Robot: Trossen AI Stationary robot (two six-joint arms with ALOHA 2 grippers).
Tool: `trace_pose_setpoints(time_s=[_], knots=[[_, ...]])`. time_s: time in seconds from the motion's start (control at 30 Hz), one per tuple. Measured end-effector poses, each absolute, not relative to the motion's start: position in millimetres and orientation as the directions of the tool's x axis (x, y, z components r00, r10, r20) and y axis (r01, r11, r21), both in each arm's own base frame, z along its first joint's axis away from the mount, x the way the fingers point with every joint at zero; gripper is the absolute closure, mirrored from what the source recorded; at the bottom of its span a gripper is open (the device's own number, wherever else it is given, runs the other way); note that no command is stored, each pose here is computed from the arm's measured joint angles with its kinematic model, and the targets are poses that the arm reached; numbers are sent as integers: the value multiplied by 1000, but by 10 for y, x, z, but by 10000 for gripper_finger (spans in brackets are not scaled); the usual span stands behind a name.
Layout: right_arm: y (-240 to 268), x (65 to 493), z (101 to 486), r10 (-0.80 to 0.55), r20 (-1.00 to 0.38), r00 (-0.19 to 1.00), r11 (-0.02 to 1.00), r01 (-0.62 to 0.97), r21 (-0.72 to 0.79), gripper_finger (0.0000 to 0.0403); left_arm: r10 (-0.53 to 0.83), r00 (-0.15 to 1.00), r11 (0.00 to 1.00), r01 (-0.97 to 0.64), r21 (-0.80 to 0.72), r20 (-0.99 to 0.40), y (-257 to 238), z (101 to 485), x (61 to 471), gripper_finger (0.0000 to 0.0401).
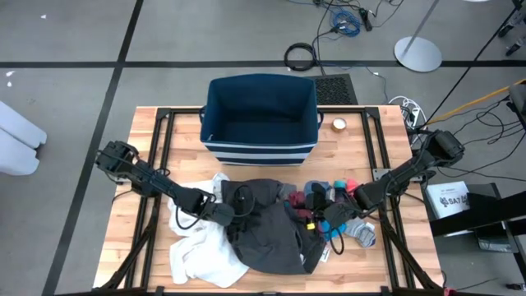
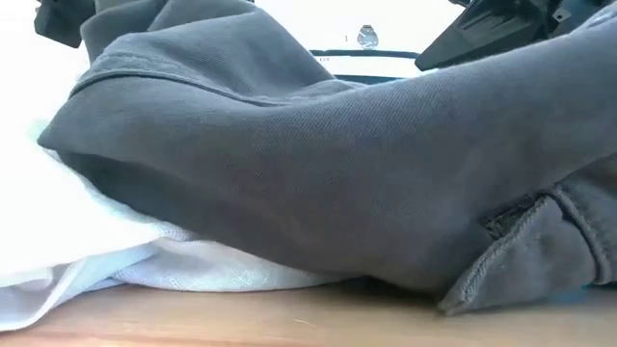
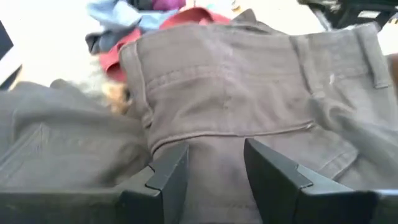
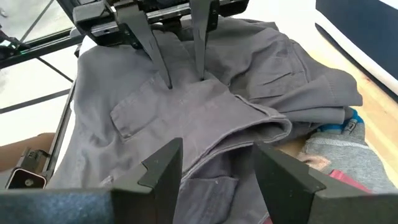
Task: Sort clothes
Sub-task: Put the black shorts into the blue bin
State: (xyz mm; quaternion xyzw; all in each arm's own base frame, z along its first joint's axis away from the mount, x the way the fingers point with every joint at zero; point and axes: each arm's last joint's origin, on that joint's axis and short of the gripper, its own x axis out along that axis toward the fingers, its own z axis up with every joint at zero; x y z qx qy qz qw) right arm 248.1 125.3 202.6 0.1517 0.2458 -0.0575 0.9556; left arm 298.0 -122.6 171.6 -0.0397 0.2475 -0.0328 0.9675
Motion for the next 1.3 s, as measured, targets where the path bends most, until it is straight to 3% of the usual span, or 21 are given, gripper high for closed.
trace_pose_setpoints(time_s=[0.37, 0.83, 1.13, 1.3], knots=[[1291, 2503, 2069, -36, -432, 901, 939, 178, 294, 220, -44, 884, 998, 17, -62, -466, -1206, 1723, 2989, 237], [1360, 2736, 1842, -37, -371, 928, 938, 161, 308, 220, -36, 930, 997, 10, -73, -366, -1207, 1869, 3010, 237], [1330, 2825, 1775, -50, -361, 931, 934, 172, 314, 220, -24, 896, 999, 8, -39, -443, -1200, 1794, 2971, 237], [1376, 2911, 1685, -64, -433, 899, 945, 194, 263, 220, -19, 884, 999, 4, -34, -467, -1195, 1770, 2959, 237]])
